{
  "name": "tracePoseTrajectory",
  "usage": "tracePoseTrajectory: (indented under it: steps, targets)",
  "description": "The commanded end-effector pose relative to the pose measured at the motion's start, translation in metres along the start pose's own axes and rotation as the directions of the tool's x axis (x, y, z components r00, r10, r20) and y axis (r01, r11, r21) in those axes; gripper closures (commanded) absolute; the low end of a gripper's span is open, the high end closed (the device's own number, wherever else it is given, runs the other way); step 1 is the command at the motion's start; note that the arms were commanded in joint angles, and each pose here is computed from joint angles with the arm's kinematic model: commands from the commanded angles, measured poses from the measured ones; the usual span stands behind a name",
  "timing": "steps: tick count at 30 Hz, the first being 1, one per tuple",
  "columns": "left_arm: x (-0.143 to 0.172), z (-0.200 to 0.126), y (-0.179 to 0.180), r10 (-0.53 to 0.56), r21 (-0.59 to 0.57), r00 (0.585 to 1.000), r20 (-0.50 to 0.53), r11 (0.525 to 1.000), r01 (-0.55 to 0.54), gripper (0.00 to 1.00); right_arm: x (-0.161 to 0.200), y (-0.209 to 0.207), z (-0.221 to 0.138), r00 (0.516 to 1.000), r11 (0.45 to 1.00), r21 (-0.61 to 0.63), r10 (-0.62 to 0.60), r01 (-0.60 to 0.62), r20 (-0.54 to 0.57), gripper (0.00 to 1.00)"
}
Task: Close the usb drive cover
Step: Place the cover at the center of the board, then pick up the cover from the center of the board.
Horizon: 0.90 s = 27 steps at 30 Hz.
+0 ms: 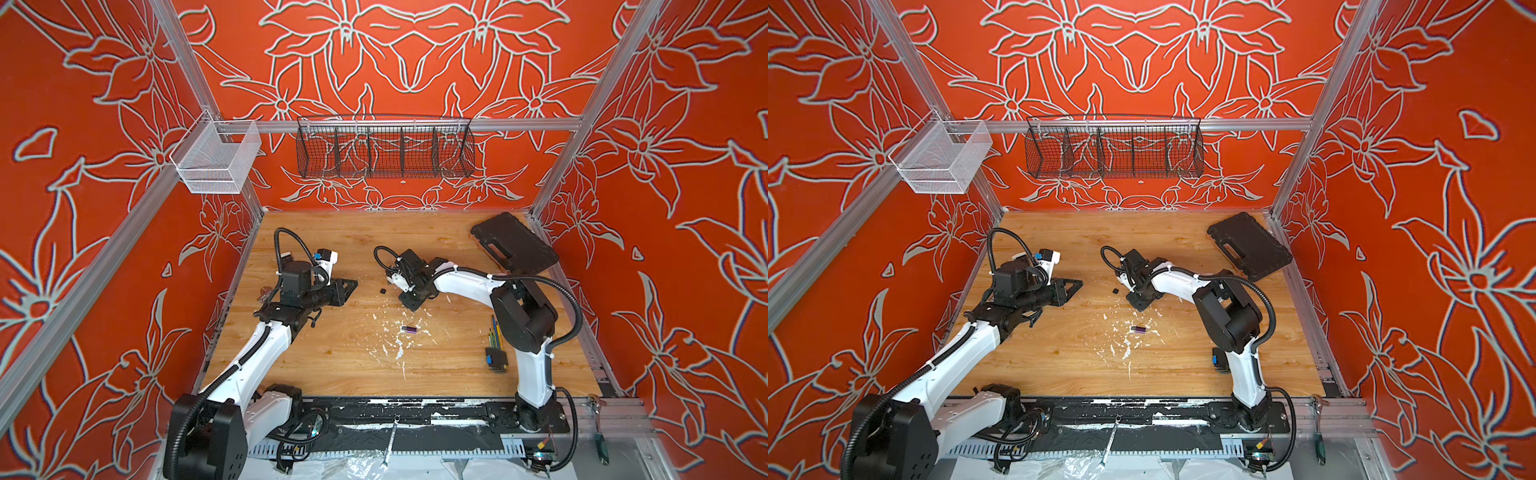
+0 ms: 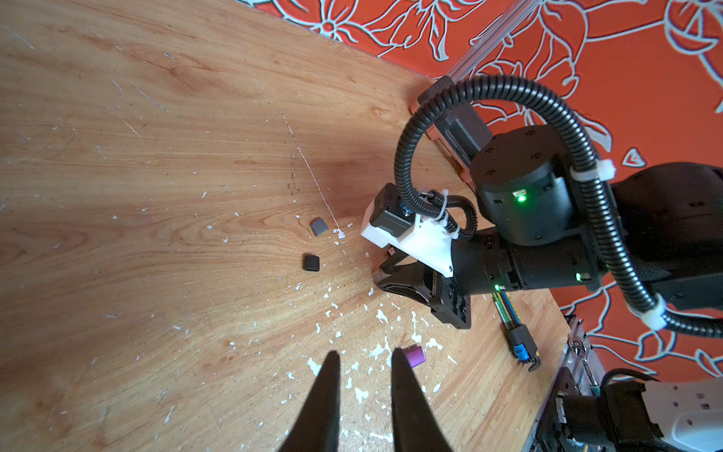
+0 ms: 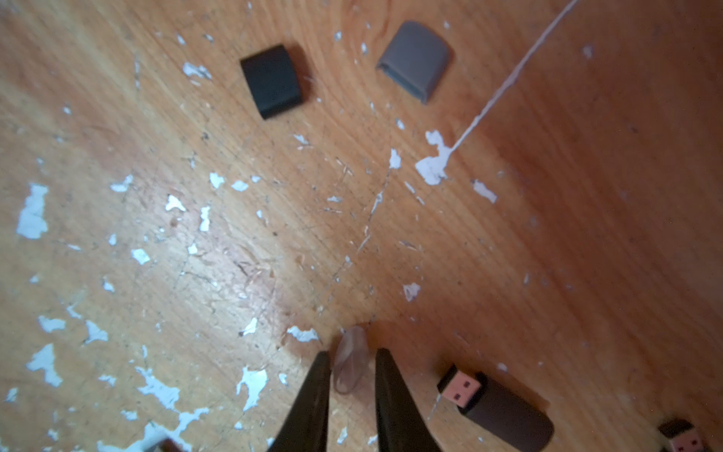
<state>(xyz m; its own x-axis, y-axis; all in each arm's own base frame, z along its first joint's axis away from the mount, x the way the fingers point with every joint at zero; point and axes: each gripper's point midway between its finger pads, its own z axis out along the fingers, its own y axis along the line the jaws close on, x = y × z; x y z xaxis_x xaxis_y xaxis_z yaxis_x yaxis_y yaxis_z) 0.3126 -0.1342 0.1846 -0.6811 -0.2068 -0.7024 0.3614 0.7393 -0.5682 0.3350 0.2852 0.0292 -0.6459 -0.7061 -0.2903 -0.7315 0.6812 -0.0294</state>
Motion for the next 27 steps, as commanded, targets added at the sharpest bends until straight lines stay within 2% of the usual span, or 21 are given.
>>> tracePoseTrajectory:
  steps: [1,16,27]
  targets:
    - [-0.001,0.0,-0.002,0.001,0.009,1.0,0.006,1.0,-0.001,0.77,0.0,0.003,-0.002,1.0,1.0,0.001,-0.02,0.02,-0.011,0.74]
    - [-0.002,0.005,-0.001,-0.01,0.018,1.0,-0.002,1.0,0.01,0.77,-0.012,0.007,-0.012,1.0,0.999,-0.034,-0.006,0.007,0.022,0.73]
    - [-0.002,0.005,-0.002,-0.01,0.023,1.0,-0.006,1.0,0.01,0.77,-0.008,0.005,-0.008,1.0,1.0,-0.026,0.004,-0.004,-0.017,0.74]
